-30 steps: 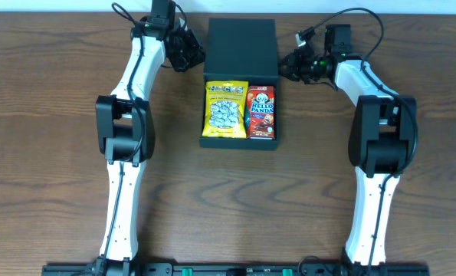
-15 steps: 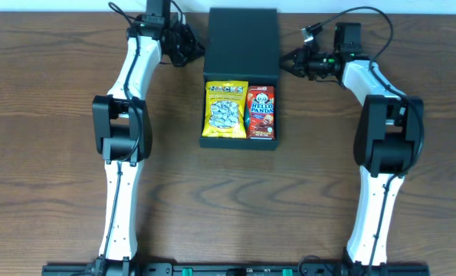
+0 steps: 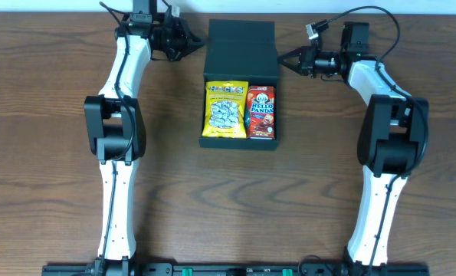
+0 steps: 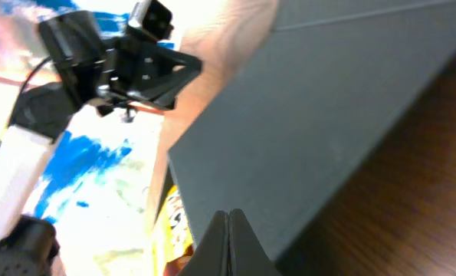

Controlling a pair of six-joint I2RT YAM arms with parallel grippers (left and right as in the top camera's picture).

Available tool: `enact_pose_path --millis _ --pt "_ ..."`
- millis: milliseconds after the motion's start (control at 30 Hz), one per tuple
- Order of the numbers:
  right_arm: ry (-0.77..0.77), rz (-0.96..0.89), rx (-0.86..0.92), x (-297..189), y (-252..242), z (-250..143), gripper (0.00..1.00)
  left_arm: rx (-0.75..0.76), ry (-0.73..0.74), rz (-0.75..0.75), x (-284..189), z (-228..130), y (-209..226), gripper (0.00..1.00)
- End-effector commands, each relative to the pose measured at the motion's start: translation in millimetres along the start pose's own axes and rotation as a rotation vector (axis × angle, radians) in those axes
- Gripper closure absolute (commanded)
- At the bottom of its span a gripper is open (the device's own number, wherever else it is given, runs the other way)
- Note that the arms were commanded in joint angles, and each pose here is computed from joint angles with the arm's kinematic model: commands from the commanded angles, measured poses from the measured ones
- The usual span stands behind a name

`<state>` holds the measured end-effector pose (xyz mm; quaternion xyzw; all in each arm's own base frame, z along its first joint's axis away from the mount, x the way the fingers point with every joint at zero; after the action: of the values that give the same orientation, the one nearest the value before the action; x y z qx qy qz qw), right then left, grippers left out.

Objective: Pack container
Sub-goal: 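Lift the lid upright with both grippers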

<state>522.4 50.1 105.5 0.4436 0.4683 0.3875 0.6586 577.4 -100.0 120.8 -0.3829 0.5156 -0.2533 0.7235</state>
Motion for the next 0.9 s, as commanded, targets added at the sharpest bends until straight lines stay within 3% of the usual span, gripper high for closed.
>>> enact_pose_path --millis 0,200,867 --pt "-0.066 -0.154 0.121 -4 -25 1 0.98 -0.054 -0.011 0.088 -4 -1 15 0.94" --pt "-0.079 -0.329 0.267 -9 -44 -12 0.98 -0.183 0.014 0.264 -8 -15 34 0.94" --pt "-0.022 -0.232 0.2 27 -41 -15 0.98 -0.191 0.066 0.228 22 -29 28 0.94"
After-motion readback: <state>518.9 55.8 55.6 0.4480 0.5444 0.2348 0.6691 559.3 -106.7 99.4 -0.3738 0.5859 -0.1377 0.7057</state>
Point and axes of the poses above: each gripper's point midway between its finger pads, its own x axis out along the fingers, its own y axis along the line the jaws close on, z = x × y, the point moved 9 cm from there along -x, back along the fingers, and after that the axes turned 8 degrees about x, right-handed, at the moved point
